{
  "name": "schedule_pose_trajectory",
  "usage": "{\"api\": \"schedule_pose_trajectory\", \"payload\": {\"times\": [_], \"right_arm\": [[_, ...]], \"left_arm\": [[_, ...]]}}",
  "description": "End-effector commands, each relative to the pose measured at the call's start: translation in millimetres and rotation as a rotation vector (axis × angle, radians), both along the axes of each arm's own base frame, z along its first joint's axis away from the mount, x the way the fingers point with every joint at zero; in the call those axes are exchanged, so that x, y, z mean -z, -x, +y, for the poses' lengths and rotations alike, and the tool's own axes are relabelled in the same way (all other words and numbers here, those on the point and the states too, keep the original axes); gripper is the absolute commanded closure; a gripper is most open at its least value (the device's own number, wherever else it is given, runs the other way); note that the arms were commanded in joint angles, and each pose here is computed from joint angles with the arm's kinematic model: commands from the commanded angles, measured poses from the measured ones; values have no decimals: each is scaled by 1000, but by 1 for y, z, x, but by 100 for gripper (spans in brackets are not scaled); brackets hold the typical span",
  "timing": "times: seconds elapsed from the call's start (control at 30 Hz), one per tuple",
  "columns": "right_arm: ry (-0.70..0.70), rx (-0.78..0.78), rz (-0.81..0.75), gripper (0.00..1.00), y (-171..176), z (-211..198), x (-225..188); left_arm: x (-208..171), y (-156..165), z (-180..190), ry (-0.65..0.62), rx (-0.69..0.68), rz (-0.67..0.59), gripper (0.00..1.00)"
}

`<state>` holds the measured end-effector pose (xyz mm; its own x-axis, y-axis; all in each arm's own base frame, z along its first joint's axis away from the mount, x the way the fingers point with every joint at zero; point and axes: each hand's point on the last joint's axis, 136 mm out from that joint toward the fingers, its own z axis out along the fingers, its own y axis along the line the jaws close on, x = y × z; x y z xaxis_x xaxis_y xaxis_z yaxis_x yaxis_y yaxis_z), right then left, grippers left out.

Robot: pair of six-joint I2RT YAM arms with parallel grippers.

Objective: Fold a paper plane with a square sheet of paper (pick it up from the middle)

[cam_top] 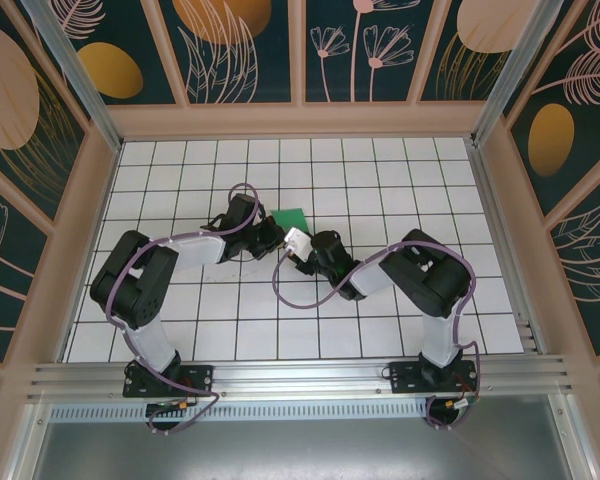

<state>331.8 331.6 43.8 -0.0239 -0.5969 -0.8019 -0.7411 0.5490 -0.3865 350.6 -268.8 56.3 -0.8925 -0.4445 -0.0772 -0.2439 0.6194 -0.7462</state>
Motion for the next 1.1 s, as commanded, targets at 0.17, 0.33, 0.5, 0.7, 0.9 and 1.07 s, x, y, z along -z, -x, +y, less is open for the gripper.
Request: {"api": "schedule_pose_trajectory", "payload": {"times": [0.17, 0.33, 0.5, 0.7, 0.9, 1.07], "right_arm": [[-11, -1, -31, 84, -3, 7, -9], [-22, -15, 9, 91, 2, 7, -8], [-78, -19, 91, 94, 9, 10, -8], [-166, -12, 236, 95, 14, 16, -6], [-280, 80, 385, 99, 4, 14, -5], [-373, 134, 506, 100, -3, 9, -6]], "left_arm": [[-13, 8, -3, 39, 26, -15, 97], [-28, -2, 7, 23, -11, -61, 78], [-43, -17, 33, 18, -84, -101, 58], [-46, -21, 58, -15, -151, -130, 49], [-34, -16, 67, -31, -182, -130, 47], [-28, -13, 71, -29, -201, -143, 46]]}}
